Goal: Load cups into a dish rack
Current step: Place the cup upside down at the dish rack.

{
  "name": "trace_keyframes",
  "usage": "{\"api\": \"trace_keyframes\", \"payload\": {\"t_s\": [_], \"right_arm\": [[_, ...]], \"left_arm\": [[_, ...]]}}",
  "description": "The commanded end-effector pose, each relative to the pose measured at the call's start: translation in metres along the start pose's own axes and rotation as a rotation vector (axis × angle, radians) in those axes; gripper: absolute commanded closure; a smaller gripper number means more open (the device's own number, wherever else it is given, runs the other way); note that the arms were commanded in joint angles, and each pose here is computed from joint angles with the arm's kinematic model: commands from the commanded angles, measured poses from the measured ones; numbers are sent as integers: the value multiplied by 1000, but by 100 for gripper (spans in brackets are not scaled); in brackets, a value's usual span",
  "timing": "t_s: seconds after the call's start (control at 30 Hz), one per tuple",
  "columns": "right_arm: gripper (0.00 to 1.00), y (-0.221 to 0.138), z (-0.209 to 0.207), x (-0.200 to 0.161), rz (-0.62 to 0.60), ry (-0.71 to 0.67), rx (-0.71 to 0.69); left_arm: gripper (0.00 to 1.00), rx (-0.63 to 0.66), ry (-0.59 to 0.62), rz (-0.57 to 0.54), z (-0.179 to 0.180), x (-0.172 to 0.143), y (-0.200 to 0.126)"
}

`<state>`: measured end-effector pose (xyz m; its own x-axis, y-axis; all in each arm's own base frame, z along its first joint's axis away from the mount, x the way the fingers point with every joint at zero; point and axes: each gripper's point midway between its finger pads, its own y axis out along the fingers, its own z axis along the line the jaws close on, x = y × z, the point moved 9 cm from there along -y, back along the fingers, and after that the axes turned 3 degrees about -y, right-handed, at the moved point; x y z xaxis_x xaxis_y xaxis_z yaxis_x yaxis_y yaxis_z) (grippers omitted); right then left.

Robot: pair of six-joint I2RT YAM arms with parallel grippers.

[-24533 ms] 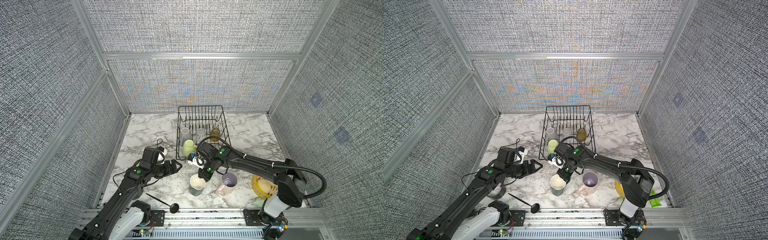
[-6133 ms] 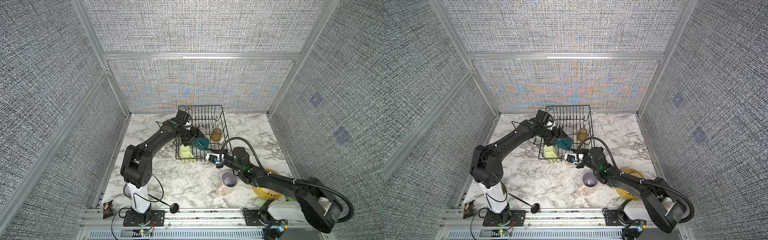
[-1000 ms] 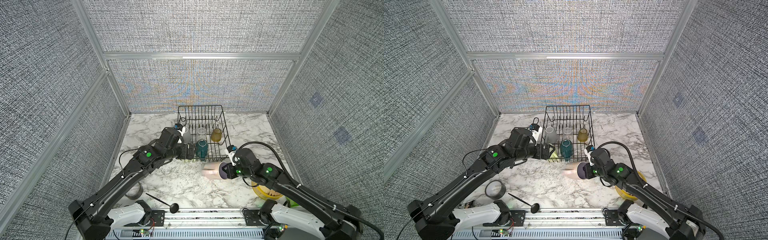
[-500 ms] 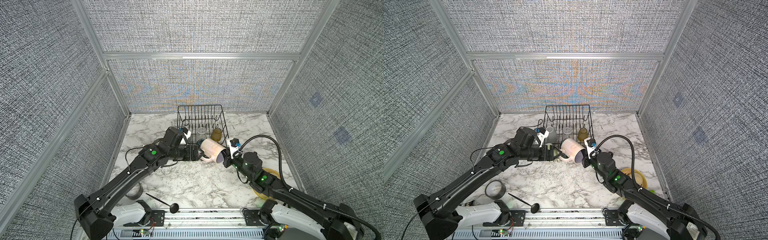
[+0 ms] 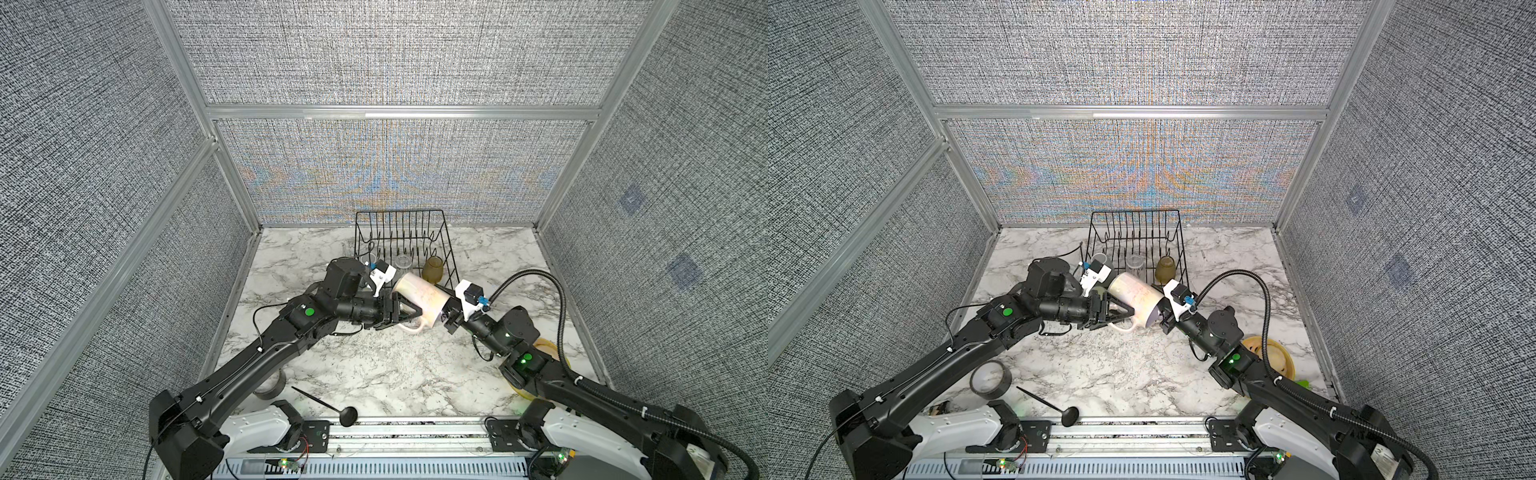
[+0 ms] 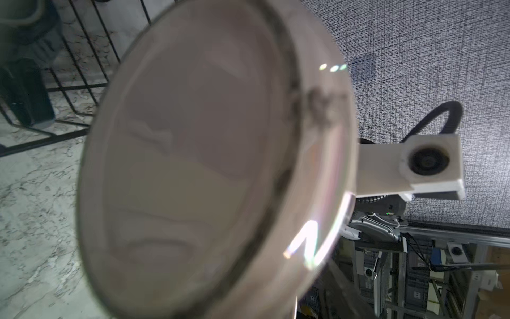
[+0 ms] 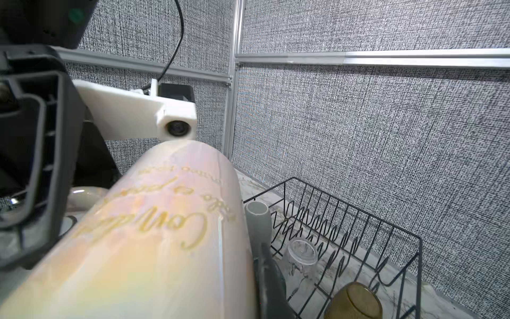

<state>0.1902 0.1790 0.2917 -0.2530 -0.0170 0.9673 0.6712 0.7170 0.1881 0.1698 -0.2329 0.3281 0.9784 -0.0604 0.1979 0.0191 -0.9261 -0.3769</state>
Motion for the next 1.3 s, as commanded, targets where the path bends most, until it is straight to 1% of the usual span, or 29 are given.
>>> {"api": "trace_keyframes", "payload": {"t_s": [0.0,0.1,0.2,0.27,0.3,0.37,0.47,0.5,0.53,0.6,0.67,0.77,0.83,0.9,0.97,1.07,1.1,1.13,1.17,1.2,1.27], "right_arm": [[100,-5,3,24,-177,-77,30],[100,-7,3,23,-188,-115,27],[100,-7,4,21,-182,-143,27],[100,-6,3,19,-180,-151,22],[100,-5,4,19,-180,-153,26],[94,-4,4,19,-167,-151,33],[78,-3,4,15,-116,-148,42],[70,-3,4,13,-102,-149,45],[62,-4,5,12,-89,-150,46],[56,-7,4,9,-67,-150,35],[51,-12,3,5,-29,-150,22],[42,-20,5,-8,17,-162,14],[37,-26,5,-16,33,-170,1],[35,-35,5,-21,55,-171,-16],[32,-44,3,-29,115,-161,-42],[28,-59,-1,-26,124,-171,-103],[24,-63,-3,-26,132,-163,-132],[4,-68,-6,-26,143,-144,-167],[1,-72,-8,-27,161,-135,-196],[1,-75,-9,-29,172,-125,-221],[1,-80,-17,-39,221,-87,-335]], "left_arm": [[55,-108,40,36,-16,1,0],[70,-114,29,41,-14,1,1],[85,-158,30,62,-15,2,4],[100,-175,32,76,-16,2,6],[100,-178,36,76,-17,3,6],[100,-182,59,67,-18,4,6],[100,-197,97,60,-22,5,5],[100,-187,106,52,-21,5,5],[100,-165,119,26,-22,6,2],[100,-105,163,-43,-23,9,-4],[100,-24,253,-139,-26,15,-11],[100,59,365,-251,-33,27,-18],[100,89,408,-293,-35,34,-18],[100,113,442,-304,-35,41,-14],[100,178,482,-305,-33,51,-8],[100,276,534,-285,-28,65,4],[100,299,543,-279,-27,70,7],[100,313,565,-274,-26,75,11],[100,329,589,-275,-24,80,16],[100,346,611,-284,-21,84,20],[100,398,655,-310,-12,94,30]]}}
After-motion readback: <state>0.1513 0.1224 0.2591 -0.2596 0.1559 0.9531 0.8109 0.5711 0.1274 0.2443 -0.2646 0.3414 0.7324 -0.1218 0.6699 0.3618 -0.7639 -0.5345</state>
